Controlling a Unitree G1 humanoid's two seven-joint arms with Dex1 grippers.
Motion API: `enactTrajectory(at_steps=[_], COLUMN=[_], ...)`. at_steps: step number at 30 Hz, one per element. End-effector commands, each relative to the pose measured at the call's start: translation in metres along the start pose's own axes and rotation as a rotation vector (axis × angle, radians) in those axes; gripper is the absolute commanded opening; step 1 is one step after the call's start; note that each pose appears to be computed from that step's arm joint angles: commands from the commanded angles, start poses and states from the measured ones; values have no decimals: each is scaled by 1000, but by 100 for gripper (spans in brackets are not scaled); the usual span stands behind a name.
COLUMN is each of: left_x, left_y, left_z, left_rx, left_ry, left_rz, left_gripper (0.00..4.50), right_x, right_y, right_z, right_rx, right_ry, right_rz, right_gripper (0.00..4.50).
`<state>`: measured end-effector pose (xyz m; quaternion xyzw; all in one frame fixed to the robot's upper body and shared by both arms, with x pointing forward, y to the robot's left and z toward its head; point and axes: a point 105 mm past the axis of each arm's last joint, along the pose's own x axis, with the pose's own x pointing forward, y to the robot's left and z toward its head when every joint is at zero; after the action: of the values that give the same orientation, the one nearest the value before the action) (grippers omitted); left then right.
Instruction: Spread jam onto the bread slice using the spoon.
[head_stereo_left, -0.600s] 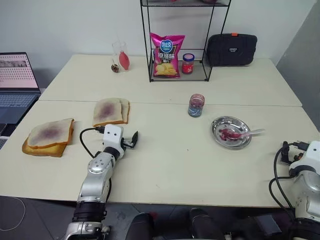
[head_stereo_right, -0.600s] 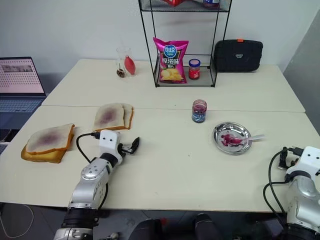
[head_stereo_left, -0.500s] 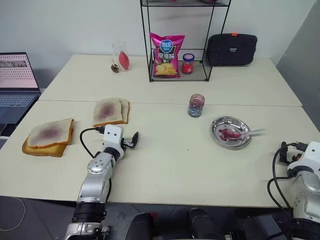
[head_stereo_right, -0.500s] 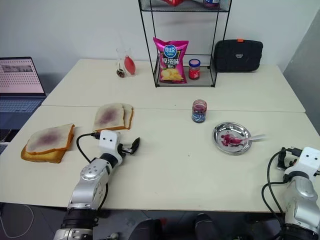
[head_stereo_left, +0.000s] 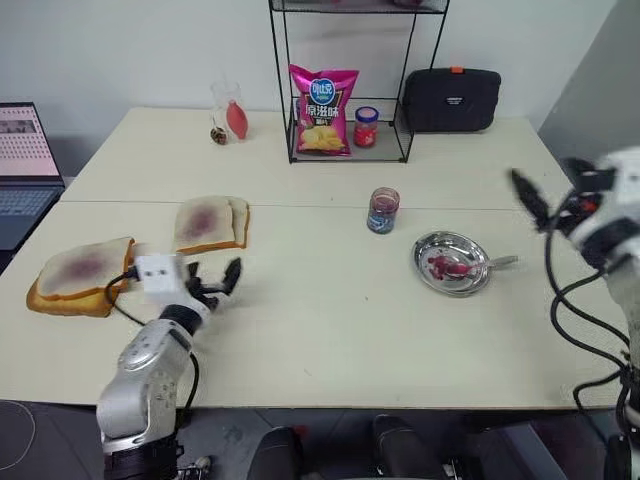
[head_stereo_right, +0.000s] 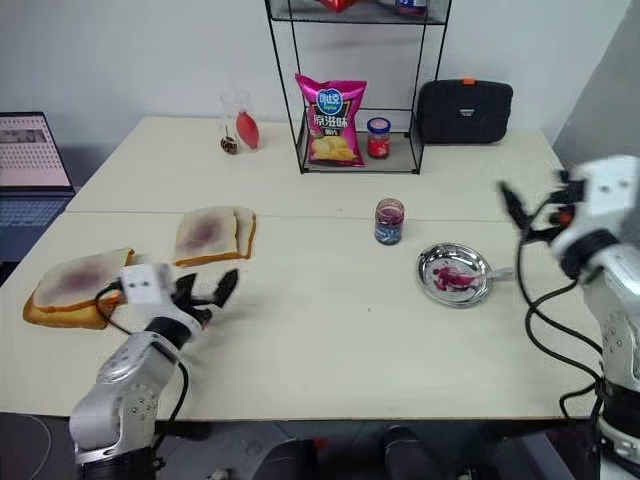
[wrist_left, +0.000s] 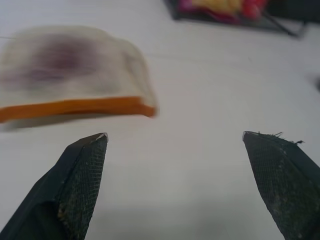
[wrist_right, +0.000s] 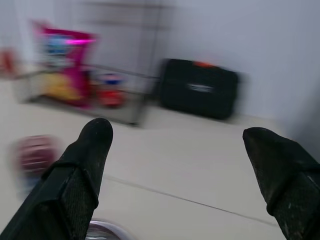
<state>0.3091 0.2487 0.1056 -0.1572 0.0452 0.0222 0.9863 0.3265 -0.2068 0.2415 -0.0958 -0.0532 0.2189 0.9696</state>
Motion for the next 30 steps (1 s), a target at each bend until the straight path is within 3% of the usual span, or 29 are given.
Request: enactTrajectory(at_steps=[1, 6, 19, 26, 30], left_x=[5, 26, 78, 93, 99], left_y=[13, 5, -2, -2, -1], left_z=[2, -4, -9, -5, 1], left_rx=[-178, -349, -583, -650, -669], left_ry=[-12, 1, -37, -53, -70], left_rz=[104, 98, 131, 144, 144], left_gripper=[450, 450, 450, 450, 378], right_x=[13, 28, 29, 24, 22], right_y=[57, 98, 129, 126, 126], right_z=[-2, -12, -33, -37, -36], right_rx=[17, 13, 14, 32, 47], right_ry=[53, 82, 94, 107, 103], right_rz=[334, 543, 580, 522, 495], right_gripper=[449, 449, 449, 449, 450])
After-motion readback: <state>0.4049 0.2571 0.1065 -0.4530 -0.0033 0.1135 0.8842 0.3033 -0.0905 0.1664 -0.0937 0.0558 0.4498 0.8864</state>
